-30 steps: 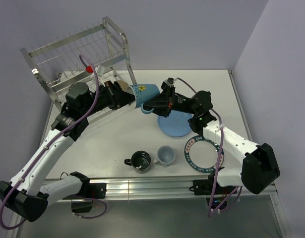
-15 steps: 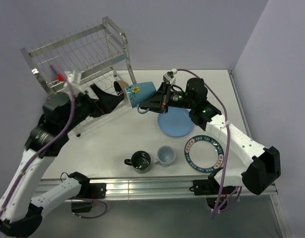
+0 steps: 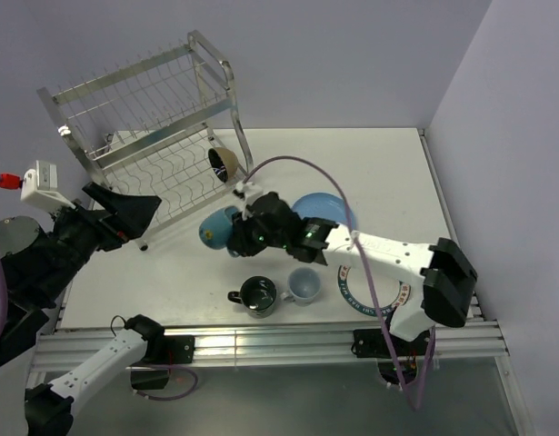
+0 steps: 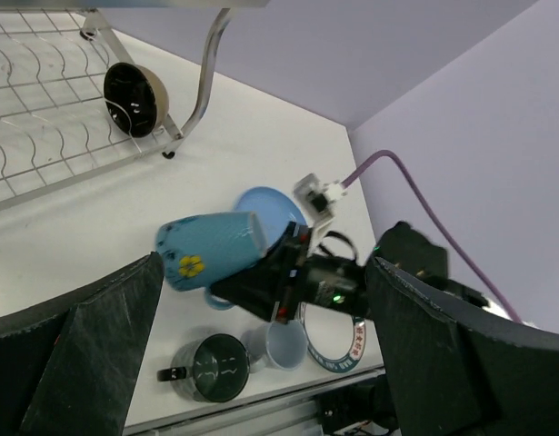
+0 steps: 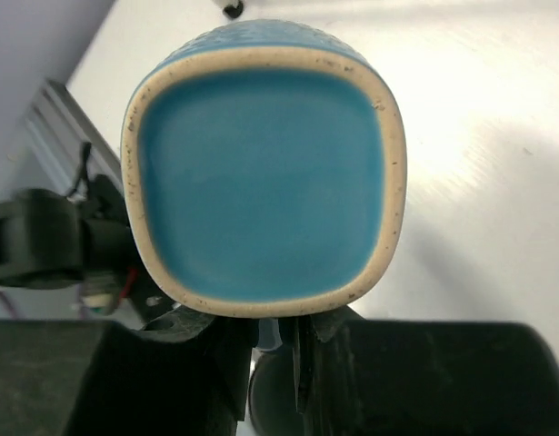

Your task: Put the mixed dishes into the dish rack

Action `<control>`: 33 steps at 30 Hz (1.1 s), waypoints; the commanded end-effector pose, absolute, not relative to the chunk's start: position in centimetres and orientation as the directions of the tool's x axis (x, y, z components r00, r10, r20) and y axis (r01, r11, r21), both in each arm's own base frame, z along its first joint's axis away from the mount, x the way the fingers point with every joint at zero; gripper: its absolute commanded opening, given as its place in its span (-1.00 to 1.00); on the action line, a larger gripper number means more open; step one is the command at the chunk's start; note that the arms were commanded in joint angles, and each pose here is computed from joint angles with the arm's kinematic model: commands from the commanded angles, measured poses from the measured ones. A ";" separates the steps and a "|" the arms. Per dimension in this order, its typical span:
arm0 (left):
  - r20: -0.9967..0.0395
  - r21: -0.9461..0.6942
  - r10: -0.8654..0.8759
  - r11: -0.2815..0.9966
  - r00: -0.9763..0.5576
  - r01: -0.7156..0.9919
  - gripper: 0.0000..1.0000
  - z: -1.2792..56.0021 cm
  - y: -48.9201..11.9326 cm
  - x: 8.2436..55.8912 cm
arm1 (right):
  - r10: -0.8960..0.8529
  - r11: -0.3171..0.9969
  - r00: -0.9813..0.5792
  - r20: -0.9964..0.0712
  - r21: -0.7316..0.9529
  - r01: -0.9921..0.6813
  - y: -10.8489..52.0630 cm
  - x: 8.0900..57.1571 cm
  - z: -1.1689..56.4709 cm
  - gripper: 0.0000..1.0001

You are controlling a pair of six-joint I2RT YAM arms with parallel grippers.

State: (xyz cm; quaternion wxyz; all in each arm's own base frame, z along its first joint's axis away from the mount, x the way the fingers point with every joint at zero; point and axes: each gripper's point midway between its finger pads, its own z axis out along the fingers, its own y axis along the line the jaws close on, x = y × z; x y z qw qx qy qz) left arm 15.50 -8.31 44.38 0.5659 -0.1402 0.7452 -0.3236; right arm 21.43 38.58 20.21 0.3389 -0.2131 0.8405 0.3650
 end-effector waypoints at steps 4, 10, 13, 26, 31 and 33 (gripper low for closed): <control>-0.754 -0.639 -0.558 0.745 -0.346 0.192 0.98 45.3 -8.0 13.2 | 0.061 0.564 -0.377 -0.924 0.344 -0.751 46.0 25.3 25.5 -1.00; -0.732 -0.670 -0.599 0.720 -0.324 0.182 0.98 45.8 -6.7 11.2 | 0.122 0.402 -0.421 -0.899 0.432 -0.807 53.3 26.1 26.2 -1.00; -0.729 -0.676 -0.609 0.712 -0.312 0.191 0.99 46.3 -6.3 10.6 | 0.166 0.303 -0.452 -0.877 0.481 -0.822 57.4 26.8 27.0 -1.00; -0.734 -0.673 -0.606 0.711 -0.307 0.204 0.98 45.8 -6.4 10.6 | 0.209 0.293 -0.512 -0.833 0.553 -0.780 62.1 32.0 25.4 -1.00; -0.738 -0.668 -0.594 0.711 -0.322 0.219 0.99 45.9 -6.9 10.8 | 0.208 0.328 -0.483 -0.851 0.526 -0.785 62.6 33.6 23.7 -1.00; -0.736 -0.669 -0.596 0.712 -0.321 0.213 0.98 45.8 -6.8 10.7 | 0.189 0.351 -0.473 -0.861 0.509 -0.786 62.7 34.1 22.6 -1.00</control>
